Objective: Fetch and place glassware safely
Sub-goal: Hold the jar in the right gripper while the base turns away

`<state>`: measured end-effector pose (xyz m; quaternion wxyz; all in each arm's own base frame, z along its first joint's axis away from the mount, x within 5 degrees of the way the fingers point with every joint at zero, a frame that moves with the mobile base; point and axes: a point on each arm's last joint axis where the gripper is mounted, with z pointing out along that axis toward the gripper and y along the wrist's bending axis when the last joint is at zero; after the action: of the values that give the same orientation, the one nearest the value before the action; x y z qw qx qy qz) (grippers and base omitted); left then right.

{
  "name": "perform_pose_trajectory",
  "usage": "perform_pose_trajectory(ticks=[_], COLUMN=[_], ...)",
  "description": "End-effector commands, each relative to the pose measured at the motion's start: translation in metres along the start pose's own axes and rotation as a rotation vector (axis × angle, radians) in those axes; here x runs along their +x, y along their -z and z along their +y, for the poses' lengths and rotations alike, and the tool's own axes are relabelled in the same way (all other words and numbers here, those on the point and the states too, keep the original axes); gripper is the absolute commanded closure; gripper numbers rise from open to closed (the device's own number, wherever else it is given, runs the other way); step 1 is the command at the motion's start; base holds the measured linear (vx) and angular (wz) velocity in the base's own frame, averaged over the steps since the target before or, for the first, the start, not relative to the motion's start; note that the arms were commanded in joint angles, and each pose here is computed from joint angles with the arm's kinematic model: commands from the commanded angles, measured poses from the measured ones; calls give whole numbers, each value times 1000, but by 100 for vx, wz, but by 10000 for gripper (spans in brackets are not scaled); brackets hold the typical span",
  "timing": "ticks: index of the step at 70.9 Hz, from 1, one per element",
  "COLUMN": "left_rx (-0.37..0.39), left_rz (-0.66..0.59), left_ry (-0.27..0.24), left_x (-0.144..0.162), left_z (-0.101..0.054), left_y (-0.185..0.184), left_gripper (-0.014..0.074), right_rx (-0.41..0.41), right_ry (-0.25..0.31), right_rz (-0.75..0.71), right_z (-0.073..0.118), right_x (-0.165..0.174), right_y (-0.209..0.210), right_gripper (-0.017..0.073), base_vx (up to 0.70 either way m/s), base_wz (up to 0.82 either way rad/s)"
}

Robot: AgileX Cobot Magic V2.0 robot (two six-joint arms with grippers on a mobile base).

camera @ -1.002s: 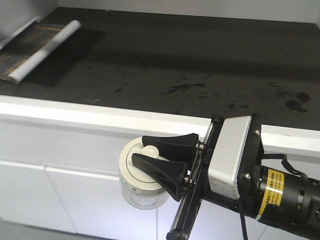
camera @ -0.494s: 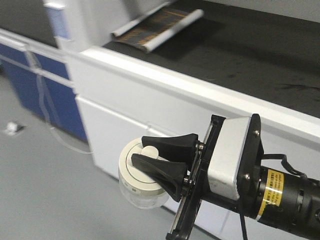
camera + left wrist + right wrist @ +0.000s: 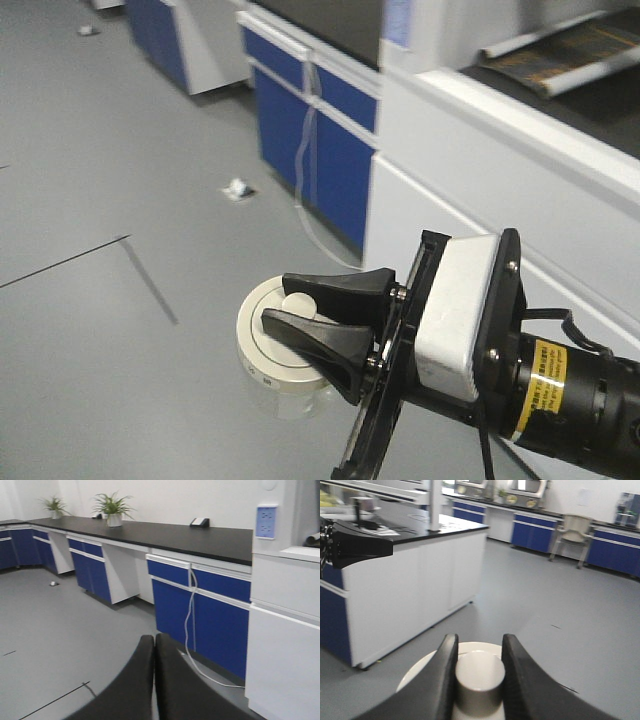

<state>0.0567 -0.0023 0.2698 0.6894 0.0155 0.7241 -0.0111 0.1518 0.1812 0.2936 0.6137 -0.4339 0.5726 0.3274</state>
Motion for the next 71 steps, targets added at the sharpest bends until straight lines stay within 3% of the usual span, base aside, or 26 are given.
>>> perform_pose_trajectory(ticks=[1,37,71], left_rx=[2,2,2], left_rz=[-83,-82,-82], left_ry=[9,9,9], left_x=[-13,-13,-13], left_z=[0,0,0], left_y=[1,1,1], left_gripper=[601,601,601], right_rx=[-20,-20,-22], right_ry=[4,4,7], right_rz=[-133,-133,-132], right_z=[1,1,1], right_x=[-23,-23,-23], right_y=[3,3,3], right_gripper=[563,563,563], base_vx=[-18,-15,1], base_wz=[71,60,8])
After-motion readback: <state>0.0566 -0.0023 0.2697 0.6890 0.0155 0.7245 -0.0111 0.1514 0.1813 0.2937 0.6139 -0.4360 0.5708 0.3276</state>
